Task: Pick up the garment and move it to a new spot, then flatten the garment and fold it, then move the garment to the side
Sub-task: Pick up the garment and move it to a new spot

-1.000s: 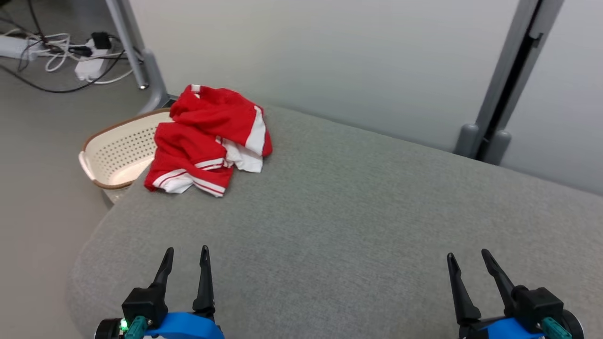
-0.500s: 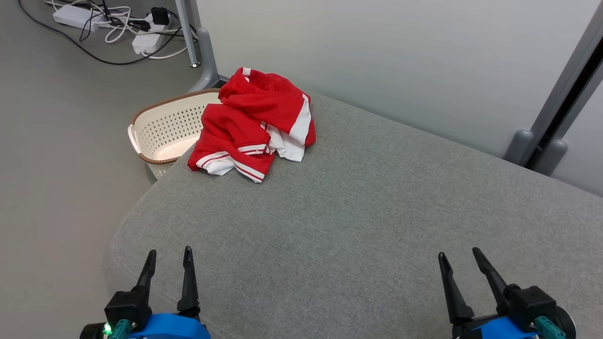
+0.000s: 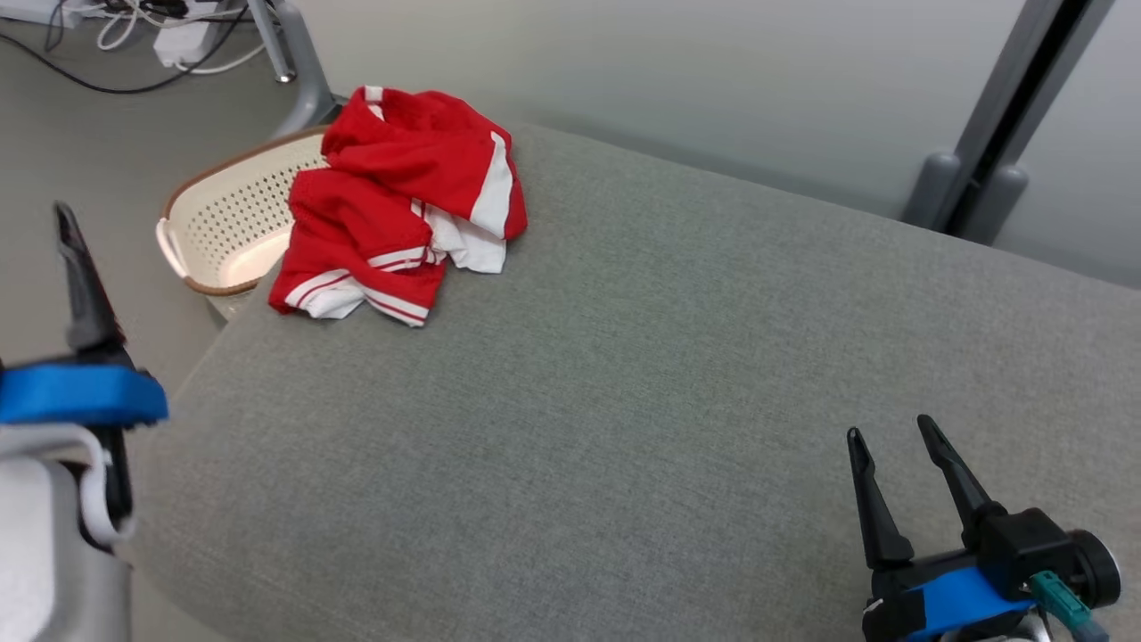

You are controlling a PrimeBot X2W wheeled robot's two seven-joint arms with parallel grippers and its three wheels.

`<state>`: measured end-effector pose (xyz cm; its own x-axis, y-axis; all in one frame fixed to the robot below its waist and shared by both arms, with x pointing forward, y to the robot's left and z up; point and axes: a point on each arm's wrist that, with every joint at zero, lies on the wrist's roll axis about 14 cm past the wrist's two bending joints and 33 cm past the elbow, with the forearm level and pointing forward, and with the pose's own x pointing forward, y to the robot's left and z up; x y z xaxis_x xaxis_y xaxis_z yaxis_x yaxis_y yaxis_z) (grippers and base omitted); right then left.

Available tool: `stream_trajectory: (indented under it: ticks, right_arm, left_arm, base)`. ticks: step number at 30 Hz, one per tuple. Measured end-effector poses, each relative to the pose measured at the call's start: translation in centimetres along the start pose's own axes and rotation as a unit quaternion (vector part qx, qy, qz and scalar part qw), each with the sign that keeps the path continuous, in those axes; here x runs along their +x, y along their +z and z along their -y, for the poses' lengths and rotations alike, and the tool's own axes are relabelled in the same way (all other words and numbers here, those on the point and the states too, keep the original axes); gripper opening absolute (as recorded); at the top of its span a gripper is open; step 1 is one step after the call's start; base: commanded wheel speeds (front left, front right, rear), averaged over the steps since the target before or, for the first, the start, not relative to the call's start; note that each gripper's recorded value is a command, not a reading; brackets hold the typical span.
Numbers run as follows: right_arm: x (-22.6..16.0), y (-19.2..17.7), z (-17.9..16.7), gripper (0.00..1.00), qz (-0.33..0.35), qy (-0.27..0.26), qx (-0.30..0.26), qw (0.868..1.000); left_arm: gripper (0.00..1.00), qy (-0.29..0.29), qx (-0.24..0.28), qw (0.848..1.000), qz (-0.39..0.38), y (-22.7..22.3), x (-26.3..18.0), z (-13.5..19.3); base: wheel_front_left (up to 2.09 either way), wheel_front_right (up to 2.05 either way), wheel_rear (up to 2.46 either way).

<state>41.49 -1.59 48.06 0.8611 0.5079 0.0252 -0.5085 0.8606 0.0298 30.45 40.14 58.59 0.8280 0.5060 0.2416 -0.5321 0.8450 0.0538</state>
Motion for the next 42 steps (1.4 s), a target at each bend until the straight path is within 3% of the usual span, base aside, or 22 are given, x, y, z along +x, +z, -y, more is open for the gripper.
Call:
stream_trajectory:
  ticks: [6,10,14,19,28,34,35,36,38,39,42]
  right_arm:
    - [0.6,-0.4,2.3,1.00,0.002,-0.025,-0.018,1.000]
    - [1.5,-0.5,4.2,1.00,0.005,-0.041,-0.046,0.998]
    - [2.5,-0.8,6.5,1.00,0.007,-0.060,-0.076,0.995]
    - [2.9,-2.9,9.3,1.00,-0.013,-0.083,-0.105,0.991]
    - [2.5,-7.0,10.9,1.00,-0.058,-0.094,-0.100,0.989]
    - [2.2,-7.8,11.3,1.00,-0.066,-0.100,-0.097,0.988]
    - [2.1,-7.8,11.3,1.00,-0.066,-0.101,-0.096,0.988]
    - [2.1,-7.8,11.4,1.00,-0.066,-0.102,-0.096,0.988]
    - [2.1,-7.7,11.5,1.00,-0.065,-0.104,-0.095,0.988]
    - [2.1,-7.6,11.5,1.00,-0.064,-0.105,-0.095,0.988]
    - [2.2,-7.2,11.2,1.00,-0.061,-0.104,-0.090,0.989]
  left_arm:
    - [1.00,-0.033,0.005,0.999,-0.010,3.0,8.8,2.0]
    - [1.00,-0.048,-0.005,0.997,-0.065,0.6,12.8,4.3]
    - [1.00,-0.073,-0.013,0.987,-0.144,-4.6,14.6,8.0]
    - [1.00,-0.116,-0.011,0.947,-0.299,-14.1,12.7,12.8]
    - [1.00,-0.132,0.004,0.865,-0.485,-24.2,7.2,15.4]
    - [1.00,-0.135,0.033,0.839,-0.526,-25.9,6.8,15.2]
    - [0.93,-0.136,0.039,0.838,-0.527,-25.9,6.8,15.1]
    - [0.49,-0.136,0.041,0.837,-0.528,-25.9,6.9,15.0]
    - [0.26,-0.134,0.042,0.838,-0.528,-25.8,7.1,15.0]
    - [0.00,-0.134,0.043,0.838,-0.528,-25.7,7.2,14.9]
    - [0.00,-0.128,0.049,0.844,-0.519,-24.8,7.7,13.9]
  base:
    - [0.00,0.00,0.00]
    - [0.00,0.00,0.00]
    - [0.00,0.00,0.00]
    - [0.00,0.00,0.00]
    - [0.00,0.00,0.00]
    - [0.00,0.00,0.00]
    - [0.00,0.00,0.00]
    - [0.00,0.00,0.00]
    - [0.00,0.00,0.00]
    - [0.00,0.00,0.00]
    - [0.00,0.00,0.00]
